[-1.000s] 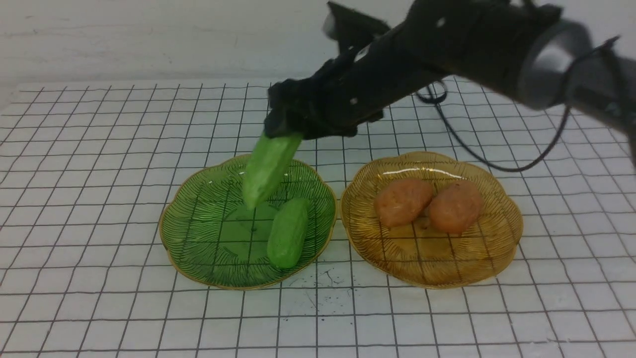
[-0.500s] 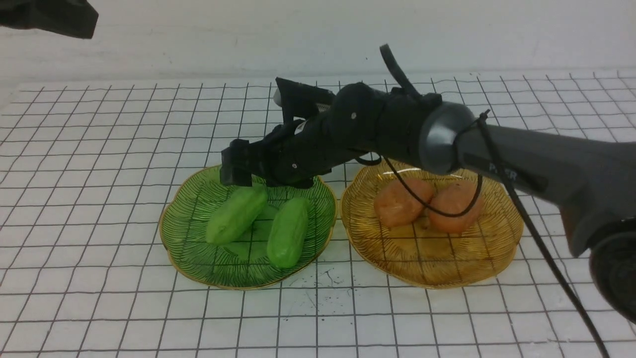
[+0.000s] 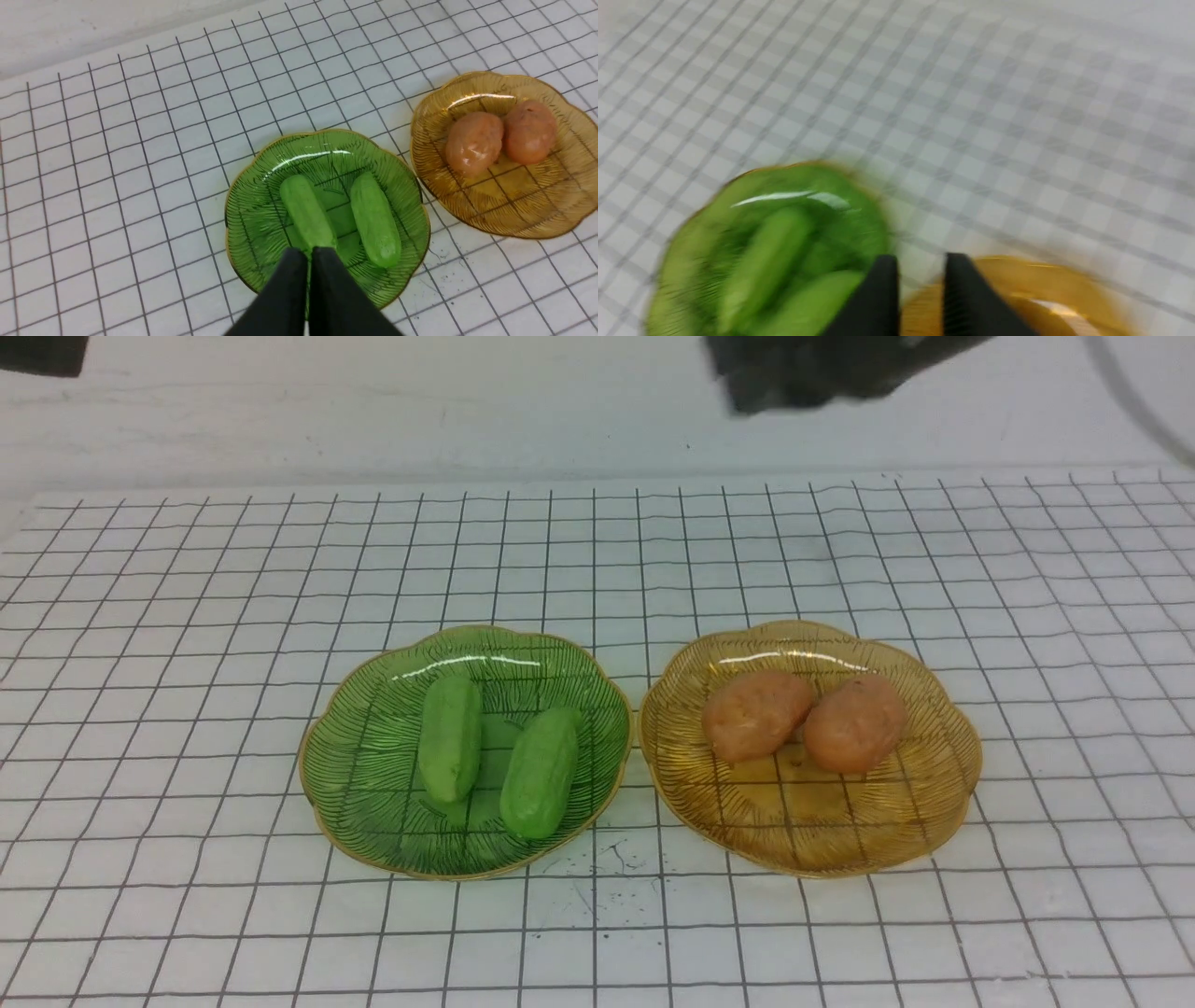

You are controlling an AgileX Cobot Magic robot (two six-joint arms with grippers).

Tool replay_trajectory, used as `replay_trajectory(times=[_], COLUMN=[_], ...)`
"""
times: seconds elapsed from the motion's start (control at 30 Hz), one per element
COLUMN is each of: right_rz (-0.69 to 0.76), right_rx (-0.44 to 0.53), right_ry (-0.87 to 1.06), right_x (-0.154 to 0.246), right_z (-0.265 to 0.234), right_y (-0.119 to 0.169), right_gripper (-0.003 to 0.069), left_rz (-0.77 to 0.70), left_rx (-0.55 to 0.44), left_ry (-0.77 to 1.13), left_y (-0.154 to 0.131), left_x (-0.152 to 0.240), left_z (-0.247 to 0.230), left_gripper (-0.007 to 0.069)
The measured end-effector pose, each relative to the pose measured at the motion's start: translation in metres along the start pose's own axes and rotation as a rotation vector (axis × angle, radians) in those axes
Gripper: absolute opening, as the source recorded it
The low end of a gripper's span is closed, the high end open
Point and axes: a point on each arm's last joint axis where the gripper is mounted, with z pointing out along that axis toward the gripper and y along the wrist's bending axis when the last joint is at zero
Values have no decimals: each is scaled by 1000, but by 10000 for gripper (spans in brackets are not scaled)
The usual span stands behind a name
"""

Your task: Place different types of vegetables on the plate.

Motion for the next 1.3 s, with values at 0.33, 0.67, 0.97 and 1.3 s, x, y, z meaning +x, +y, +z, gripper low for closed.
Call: replay_trajectory(times=[0.33,0.67,0.97,1.3], right_rz=[36,12,-81,-148], right_rx=[223,145,230,265], right_ry=[-454,-1042,-1119,-1130], right_x=[39,226,253,252], right_z=[-226,-282,-276,-277], right_y=[-13,-6,-10,-9], right_gripper=[-13,-13,-13,-13], left_rz=[-29,-144,-110,-17], left_rx=[42,91,139,125], left_ry=[-150,-321,-351,-452], left_y=[-21,-29,-38,-50], left_x=[56,103,118,156], left_z=[-36,-14,-22,-55], left_gripper=[-8,-8,-8,-8])
